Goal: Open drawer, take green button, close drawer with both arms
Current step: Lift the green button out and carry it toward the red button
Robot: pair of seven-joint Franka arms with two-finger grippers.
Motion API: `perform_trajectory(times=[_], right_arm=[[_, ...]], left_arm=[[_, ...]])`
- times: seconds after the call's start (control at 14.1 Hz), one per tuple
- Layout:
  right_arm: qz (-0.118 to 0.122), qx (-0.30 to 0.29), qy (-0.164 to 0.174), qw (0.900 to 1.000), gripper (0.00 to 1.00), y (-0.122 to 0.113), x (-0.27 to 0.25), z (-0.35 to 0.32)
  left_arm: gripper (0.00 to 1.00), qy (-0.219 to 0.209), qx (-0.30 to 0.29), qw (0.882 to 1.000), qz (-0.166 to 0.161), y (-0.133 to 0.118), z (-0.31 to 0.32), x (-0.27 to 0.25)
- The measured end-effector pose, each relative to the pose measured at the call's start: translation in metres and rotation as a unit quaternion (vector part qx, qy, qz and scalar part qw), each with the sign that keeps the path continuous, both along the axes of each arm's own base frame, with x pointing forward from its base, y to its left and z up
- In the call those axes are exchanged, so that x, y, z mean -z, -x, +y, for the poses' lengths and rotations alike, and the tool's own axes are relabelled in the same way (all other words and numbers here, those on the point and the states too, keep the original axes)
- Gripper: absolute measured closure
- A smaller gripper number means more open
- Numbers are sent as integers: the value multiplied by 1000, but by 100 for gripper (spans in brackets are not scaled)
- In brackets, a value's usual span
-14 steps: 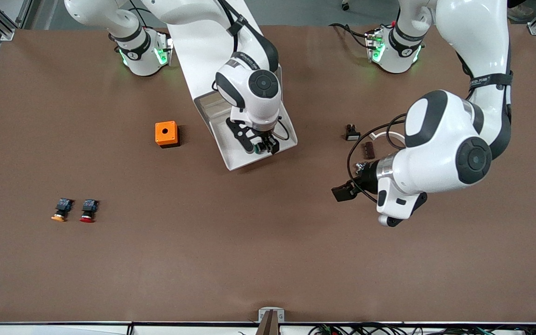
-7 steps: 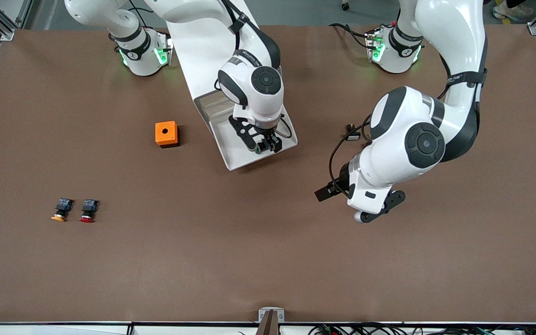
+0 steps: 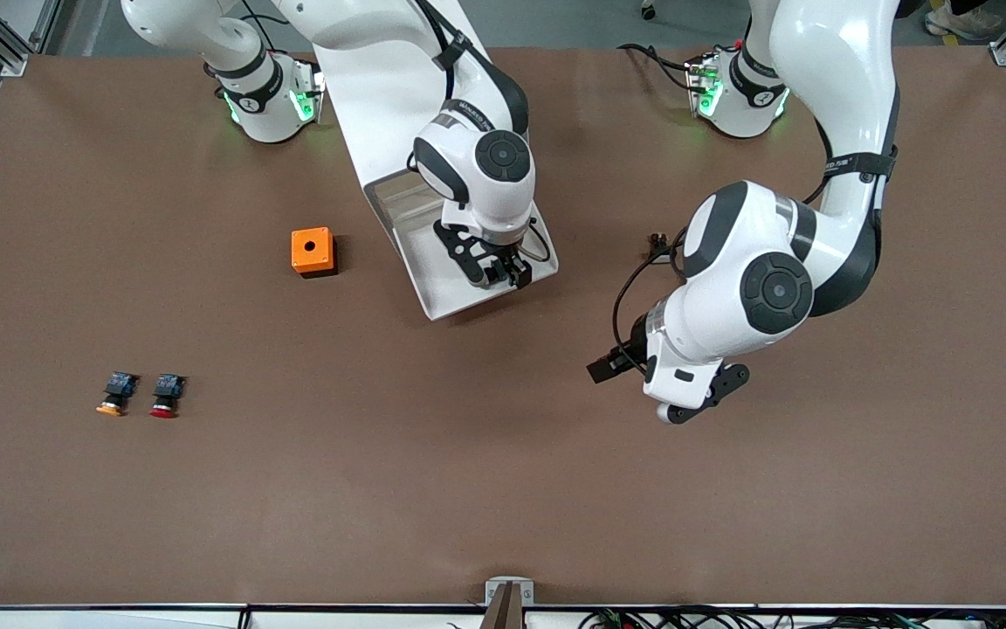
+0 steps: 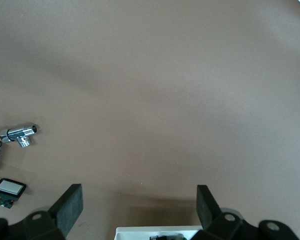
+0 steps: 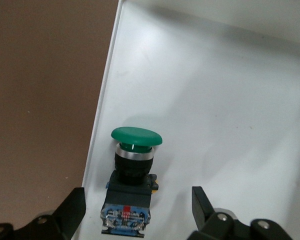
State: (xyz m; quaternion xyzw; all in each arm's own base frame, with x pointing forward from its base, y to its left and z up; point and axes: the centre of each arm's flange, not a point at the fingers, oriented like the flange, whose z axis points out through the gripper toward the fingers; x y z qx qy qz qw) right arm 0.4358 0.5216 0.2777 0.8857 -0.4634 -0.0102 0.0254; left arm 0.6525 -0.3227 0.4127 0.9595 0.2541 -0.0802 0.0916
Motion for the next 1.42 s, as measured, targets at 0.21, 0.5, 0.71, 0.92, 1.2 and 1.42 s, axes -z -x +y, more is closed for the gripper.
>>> perform_trajectory(times=[0.21,0.5,0.71,0.92,1.2,1.42], right_arm=[[0,-2,0,1000,47,2,0,2],[-1,-2,-1,1000,59,2,-1,3],[12,-1,17,1000,59,-5,-15,0],[35,-25,36,998,59,-37,-56,-20],[41,-98,19,994,59,-105,-99,-96],[59,-176,5,983,59,-160,-105,-199]], left_arm=[[0,-33,5,999,-9,-4,10,7],[0,-48,7,999,-13,-6,16,10],[0,-49,7,999,-11,-6,15,13],[0,-51,7,999,-8,-5,12,17],[0,-78,-5,997,-5,1,0,30],[0,-98,-27,995,2,14,-28,45]])
